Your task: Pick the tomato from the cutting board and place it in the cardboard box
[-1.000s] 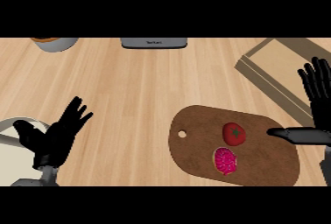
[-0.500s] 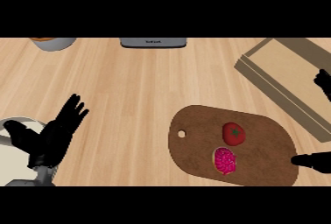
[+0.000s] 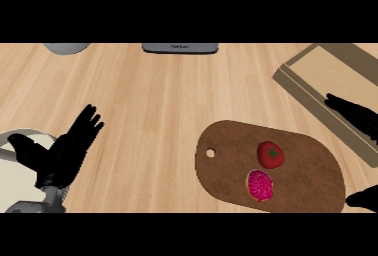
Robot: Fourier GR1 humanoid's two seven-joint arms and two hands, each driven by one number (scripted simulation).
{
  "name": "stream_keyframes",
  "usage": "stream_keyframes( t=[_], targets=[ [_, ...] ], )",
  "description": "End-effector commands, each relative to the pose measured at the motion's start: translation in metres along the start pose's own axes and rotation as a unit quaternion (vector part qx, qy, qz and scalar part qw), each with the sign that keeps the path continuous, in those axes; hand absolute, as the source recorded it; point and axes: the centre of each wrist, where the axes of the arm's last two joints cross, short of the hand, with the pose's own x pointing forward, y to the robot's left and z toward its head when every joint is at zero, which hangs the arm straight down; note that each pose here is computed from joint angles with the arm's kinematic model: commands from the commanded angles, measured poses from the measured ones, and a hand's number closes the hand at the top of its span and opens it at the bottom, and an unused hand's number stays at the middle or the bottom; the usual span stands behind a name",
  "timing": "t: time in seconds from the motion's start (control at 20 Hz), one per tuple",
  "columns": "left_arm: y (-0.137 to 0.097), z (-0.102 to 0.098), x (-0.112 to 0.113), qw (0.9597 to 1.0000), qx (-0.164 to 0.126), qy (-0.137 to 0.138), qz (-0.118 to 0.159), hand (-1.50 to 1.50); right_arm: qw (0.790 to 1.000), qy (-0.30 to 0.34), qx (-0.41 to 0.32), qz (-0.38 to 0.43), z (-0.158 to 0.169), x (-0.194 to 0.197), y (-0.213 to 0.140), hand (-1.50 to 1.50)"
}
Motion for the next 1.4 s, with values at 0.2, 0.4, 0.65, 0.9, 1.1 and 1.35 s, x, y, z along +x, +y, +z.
stream_keyframes(
  t=[0.2,0.4,0.65,0.9,1.1,1.35],
  targets=[
    [0.016,-0.012,0.033,0.9977,0.032,-0.051,-0.032,0.00,0.992,0.080,0.093,0.031,-0.025,0.051,0.011,-1.50],
    [0.047,0.009,0.043,0.9973,0.037,-0.053,-0.034,0.00,0.987,0.108,0.122,0.012,-0.028,0.044,0.024,-1.50],
    [0.034,0.002,0.040,0.9976,0.035,-0.047,-0.037,0.00,0.981,0.126,0.144,0.026,-0.051,0.052,0.022,-1.50],
    [0.041,-0.001,0.039,0.9970,0.048,-0.055,-0.027,0.00,0.981,0.132,0.140,0.022,-0.053,0.043,0.031,-1.50],
    [0.024,0.014,0.027,0.9979,0.041,-0.042,-0.027,0.00,0.981,0.116,0.151,0.030,-0.051,0.041,0.045,-1.50],
    [0.038,0.008,0.030,0.9978,0.037,-0.046,-0.030,0.00,0.986,0.093,0.138,0.026,-0.051,0.052,0.051,-1.50]
  ],
)
